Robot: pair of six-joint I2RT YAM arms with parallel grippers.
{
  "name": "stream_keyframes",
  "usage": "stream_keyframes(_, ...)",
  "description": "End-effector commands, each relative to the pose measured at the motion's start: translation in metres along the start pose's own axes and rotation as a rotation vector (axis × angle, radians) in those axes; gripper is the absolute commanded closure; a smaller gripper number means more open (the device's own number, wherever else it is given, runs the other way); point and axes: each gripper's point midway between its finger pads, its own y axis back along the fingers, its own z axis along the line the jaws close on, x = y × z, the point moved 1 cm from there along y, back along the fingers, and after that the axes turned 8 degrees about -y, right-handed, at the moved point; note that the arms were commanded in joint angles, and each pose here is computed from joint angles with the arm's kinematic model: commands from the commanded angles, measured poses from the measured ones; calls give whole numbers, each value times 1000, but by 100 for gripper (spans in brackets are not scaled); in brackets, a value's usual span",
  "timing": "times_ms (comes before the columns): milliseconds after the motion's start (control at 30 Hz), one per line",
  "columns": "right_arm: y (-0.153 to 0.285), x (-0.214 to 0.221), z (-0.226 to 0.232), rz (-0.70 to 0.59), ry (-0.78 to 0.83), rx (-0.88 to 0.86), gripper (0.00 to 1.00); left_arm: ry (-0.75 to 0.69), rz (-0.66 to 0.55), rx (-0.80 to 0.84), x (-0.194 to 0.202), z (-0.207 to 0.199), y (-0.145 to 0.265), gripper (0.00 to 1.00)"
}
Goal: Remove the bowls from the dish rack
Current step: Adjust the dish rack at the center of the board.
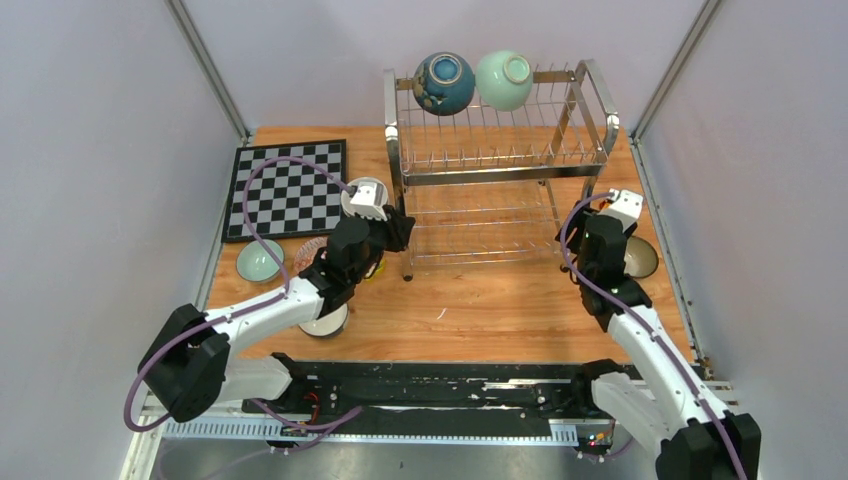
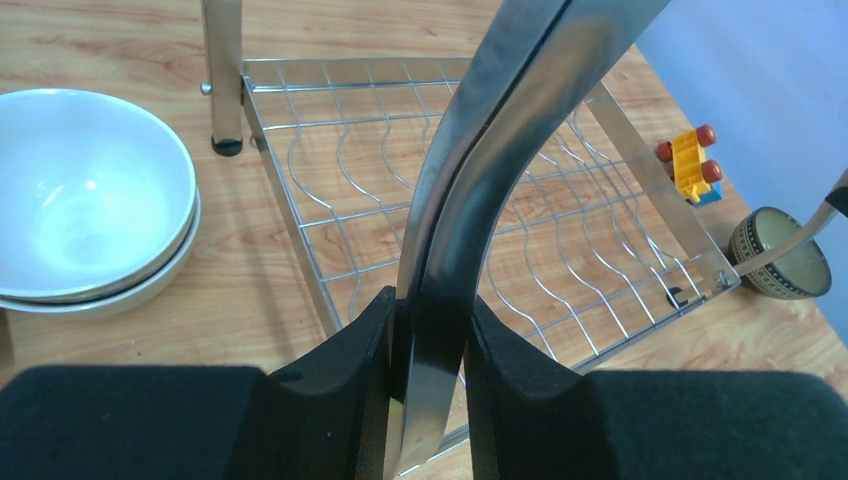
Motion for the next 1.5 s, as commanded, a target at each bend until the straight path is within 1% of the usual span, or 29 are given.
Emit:
stream_keyframes(0,-18,-9,0,-50,-67,-2,28,54,-22,79,-4,-16,1,74)
stream_keyframes(133,-33,-4,-4,-36,-76,20,32,77,-14,113,2,-21,3,82)
stream_keyframes(300,-48,1,-7,-15,-90,31,38,98,7,165,11,-30,2,96)
stream_keyframes(333,-51,2,-7,-7,-97,33,41,102,11,173,12,-31,1,99)
stream_keyframes(467,-62,2,-5,7,-102,36,50,142,9,189,16,-35,1,100)
stream_keyframes(633,-82,5,-6,45,-106,37,53,174,18,225,22,-47,0,100)
stream_keyframes(800,-99,3,-2,57,-106,4,54,153,22,240,26,-59,3,100)
stream_keyframes(967,-115,-1,15,74,-97,-53,54,159,34,243,32,-64,0,100)
stream_keyframes(1000,-121,-6,7,69,-104,-38,54,159,38,245,33,-65,-1,100)
stream_keyframes(1267,-158,-8,23,99,-125,-81,51,145,68,283,41,-89,-6,100)
stream_keyframes(1400,-167,-4,28,118,-142,-93,48,147,80,279,47,-93,-9,100)
stream_keyframes(1467,-167,-2,28,125,-149,-90,40,152,80,269,48,-92,-8,100)
